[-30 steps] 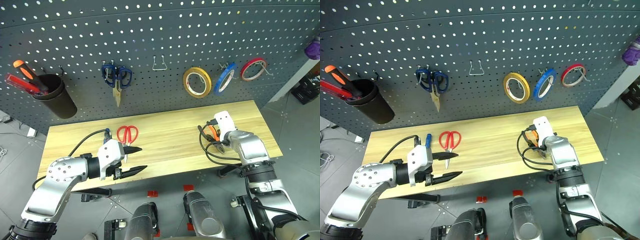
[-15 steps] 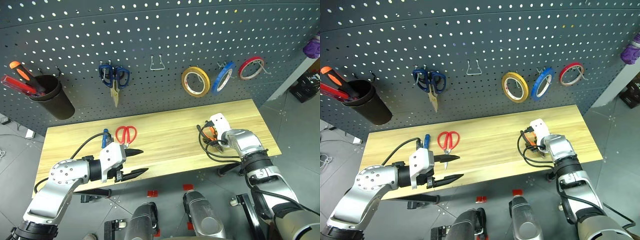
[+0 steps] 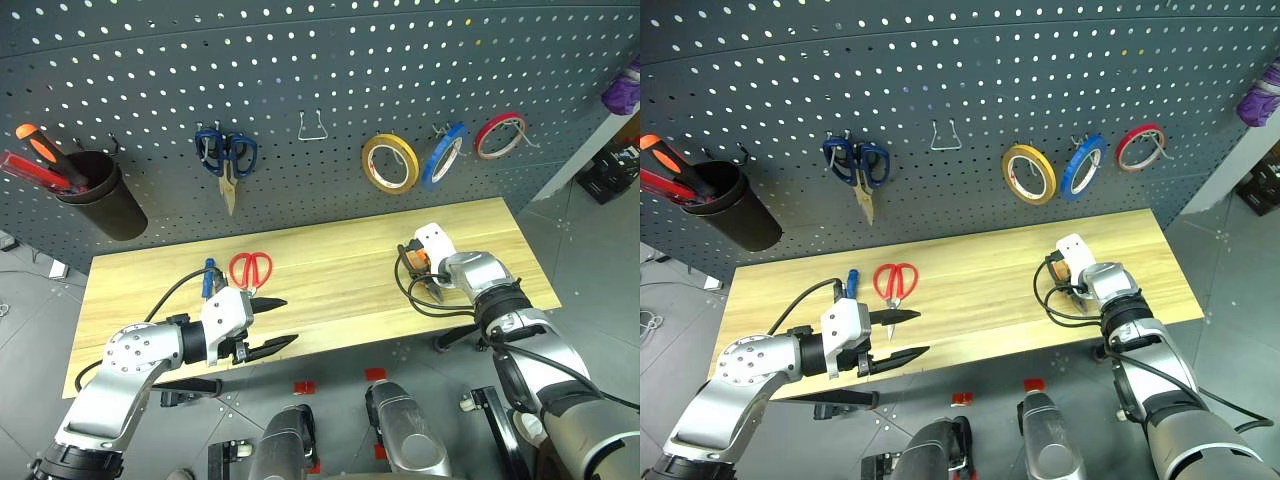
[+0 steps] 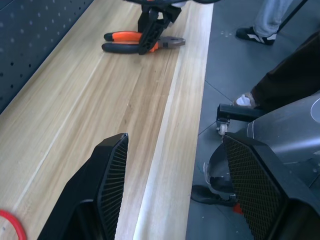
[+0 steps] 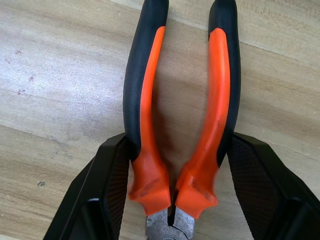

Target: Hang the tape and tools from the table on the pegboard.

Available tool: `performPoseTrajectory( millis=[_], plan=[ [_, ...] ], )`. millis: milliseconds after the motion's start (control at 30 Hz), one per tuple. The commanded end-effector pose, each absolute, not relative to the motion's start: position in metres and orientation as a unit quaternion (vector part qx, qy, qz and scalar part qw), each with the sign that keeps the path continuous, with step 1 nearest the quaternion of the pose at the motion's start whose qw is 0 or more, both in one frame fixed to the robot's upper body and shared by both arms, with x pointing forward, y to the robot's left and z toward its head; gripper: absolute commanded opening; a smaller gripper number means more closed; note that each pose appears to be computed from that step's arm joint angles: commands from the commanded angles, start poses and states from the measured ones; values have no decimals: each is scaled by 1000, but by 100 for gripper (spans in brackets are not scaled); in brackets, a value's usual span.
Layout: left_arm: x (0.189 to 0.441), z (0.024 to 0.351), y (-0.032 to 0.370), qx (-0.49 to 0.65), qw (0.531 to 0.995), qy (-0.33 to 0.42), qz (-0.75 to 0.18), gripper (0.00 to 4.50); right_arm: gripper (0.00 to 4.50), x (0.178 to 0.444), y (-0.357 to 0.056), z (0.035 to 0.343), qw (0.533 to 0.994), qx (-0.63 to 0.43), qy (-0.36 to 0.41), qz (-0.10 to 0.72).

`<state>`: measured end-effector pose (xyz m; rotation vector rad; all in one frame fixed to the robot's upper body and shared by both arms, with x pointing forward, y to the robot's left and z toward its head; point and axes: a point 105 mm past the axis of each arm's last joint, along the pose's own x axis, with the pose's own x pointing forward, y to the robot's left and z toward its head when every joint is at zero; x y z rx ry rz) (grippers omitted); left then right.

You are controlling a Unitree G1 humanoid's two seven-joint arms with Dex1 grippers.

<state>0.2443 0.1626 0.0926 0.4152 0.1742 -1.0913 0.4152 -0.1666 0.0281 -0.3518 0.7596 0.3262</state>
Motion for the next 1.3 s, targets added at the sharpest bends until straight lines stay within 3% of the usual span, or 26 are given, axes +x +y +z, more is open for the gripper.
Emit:
performPoseTrajectory(
  millis=[33,133,300,467,567,733,1000,1300],
  plan=[
    [248,104,168,183,854,53,-484,317,265,420,-159,42,913,-165,337,158],
    [253,115,178,158,879,35,-448,317,265,413,-129,76,933,-154,263,194],
    [251,133,185,121,905,19,-408,317,265,364,-73,126,951,-85,162,249],
    [251,166,184,71,928,-22,-365,317,265,313,-21,225,937,-96,-95,322],
    [258,182,181,53,936,-35,-346,317,265,307,-18,273,925,-89,-215,302],
    [276,208,178,52,947,-60,-311,317,265,321,-6,340,891,-83,-370,250],
    [284,223,166,97,945,-58,-307,317,265,345,17,388,865,-58,-452,211],
    [293,221,167,141,950,-59,-273,317,265,358,43,382,860,-49,-458,218]
  ],
)
